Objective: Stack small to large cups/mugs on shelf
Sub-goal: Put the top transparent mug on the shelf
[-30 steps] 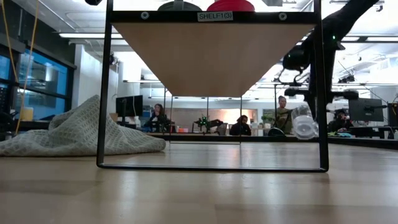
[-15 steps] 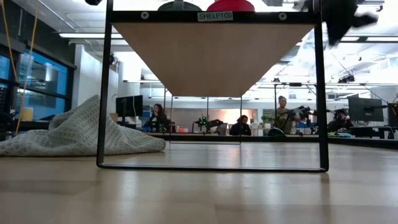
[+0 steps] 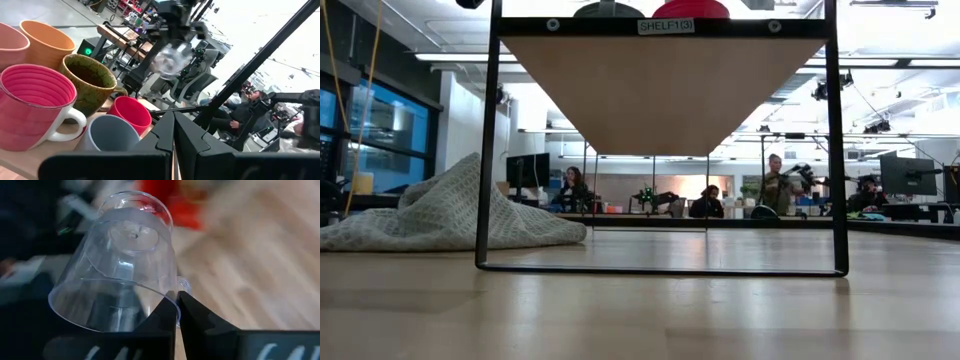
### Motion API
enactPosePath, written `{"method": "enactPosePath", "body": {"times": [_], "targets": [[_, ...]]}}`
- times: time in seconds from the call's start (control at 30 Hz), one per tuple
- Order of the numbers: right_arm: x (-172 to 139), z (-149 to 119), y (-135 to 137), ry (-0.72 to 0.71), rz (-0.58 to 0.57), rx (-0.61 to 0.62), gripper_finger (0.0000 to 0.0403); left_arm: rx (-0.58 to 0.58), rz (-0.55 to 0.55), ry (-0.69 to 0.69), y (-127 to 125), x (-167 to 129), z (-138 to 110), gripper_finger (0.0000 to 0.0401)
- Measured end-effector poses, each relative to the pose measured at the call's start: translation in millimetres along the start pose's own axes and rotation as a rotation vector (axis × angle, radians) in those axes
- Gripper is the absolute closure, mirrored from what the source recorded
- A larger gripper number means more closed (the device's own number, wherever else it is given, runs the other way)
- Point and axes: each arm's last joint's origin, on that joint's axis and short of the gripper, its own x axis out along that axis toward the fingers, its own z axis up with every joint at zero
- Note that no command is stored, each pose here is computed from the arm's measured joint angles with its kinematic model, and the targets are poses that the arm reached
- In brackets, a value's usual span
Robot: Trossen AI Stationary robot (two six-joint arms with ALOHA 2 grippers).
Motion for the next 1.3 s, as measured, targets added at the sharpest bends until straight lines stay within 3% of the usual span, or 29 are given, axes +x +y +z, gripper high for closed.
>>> {"method": "enactPosePath", "body": {"times": [0.13,0.27,0.4,0.57,0.77,0.93,1.03,1.13,1.3], "targets": [[18,-2,33,0.038,0.169,-0.137,0.0403,-0.005,0.000,0.000,0,0,0,0.0401],[37,-5,56,0.105,0.252,-0.104,0.0403,-0.006,0.000,0.000,0,0,0,0.0401],[71,-3,68,0.189,0.177,-0.068,0.0403,-0.006,0.000,0.000,0,0,0,0.0401],[109,5,70,0.196,0.033,-0.010,0.0403,-0.013,0.000,0.000,0,0,0,0.0401],[123,5,65,0.196,-0.094,0.045,0.0403,-0.059,-0.053,0.044,-2,4,-2,0.0401],[123,7,66,0.171,-0.092,0.011,0.0403,-0.043,-0.170,0.163,-23,18,7,0.0401],[122,7,67,0.163,-0.079,0.001,0.0403,0.044,-0.174,0.259,-43,34,12,0.0401],[123,7,72,0.143,-0.046,-0.034,0.0403,0.120,-0.094,0.368,-59,59,12,0.0401],[124,5,82,0.107,0.023,-0.069,0.0403,0.146,0.047,0.413,-80,108,16,0.0401]]}}
